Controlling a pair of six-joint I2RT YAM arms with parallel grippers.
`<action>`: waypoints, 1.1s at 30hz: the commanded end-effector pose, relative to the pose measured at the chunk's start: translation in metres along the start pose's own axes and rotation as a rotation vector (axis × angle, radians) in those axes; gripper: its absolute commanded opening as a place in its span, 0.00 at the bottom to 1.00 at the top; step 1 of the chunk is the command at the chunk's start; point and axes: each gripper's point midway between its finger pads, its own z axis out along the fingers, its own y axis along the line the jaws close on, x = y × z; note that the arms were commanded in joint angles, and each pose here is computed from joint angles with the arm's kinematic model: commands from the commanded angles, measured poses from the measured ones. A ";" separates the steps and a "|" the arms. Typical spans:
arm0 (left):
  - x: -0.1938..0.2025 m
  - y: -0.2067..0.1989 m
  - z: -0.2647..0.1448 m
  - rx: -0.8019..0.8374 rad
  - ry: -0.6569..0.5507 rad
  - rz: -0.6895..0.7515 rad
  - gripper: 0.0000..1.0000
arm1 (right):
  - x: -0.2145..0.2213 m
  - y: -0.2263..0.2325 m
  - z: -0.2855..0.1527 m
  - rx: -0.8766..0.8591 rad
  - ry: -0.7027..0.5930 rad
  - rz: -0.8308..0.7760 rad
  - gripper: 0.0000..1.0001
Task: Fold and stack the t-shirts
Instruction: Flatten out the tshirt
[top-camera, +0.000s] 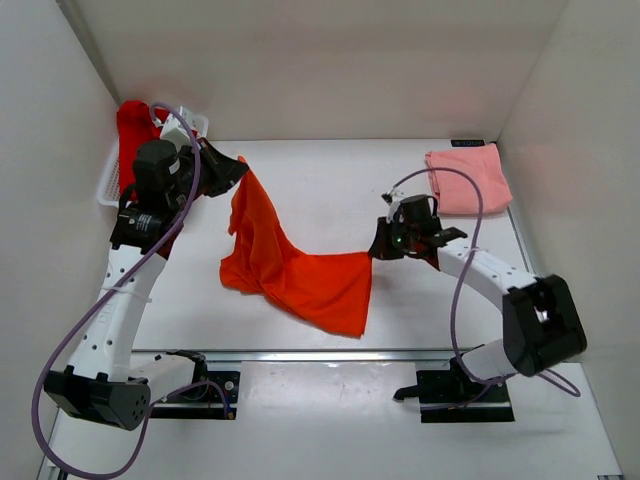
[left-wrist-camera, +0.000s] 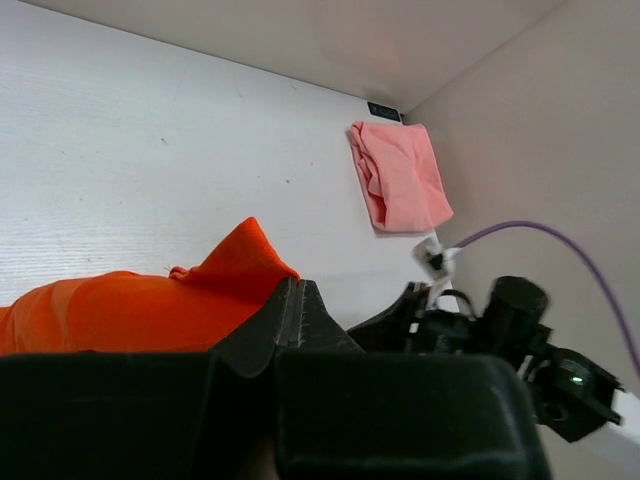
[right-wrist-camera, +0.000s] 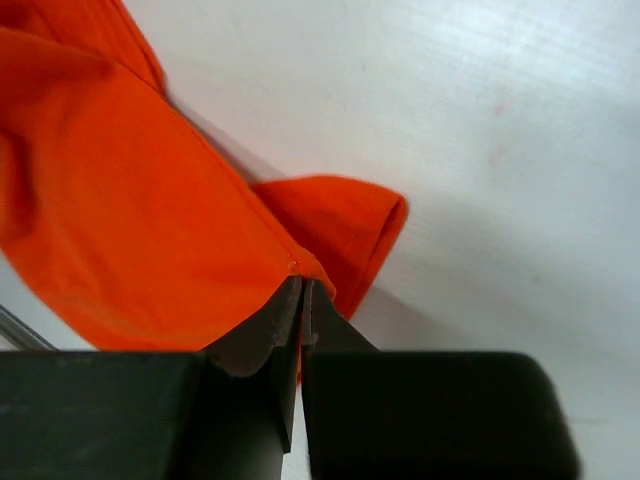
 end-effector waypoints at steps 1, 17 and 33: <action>-0.012 -0.012 -0.009 0.032 -0.034 0.033 0.00 | -0.076 0.023 -0.049 -0.018 -0.236 -0.092 0.00; -0.199 -0.088 -0.133 0.011 -0.675 0.125 0.00 | -0.245 0.122 -0.395 -0.060 -1.080 -0.422 0.00; -0.223 -0.114 -0.100 0.108 -0.618 0.197 0.00 | -0.284 0.104 -0.387 -0.026 -1.045 -0.441 0.00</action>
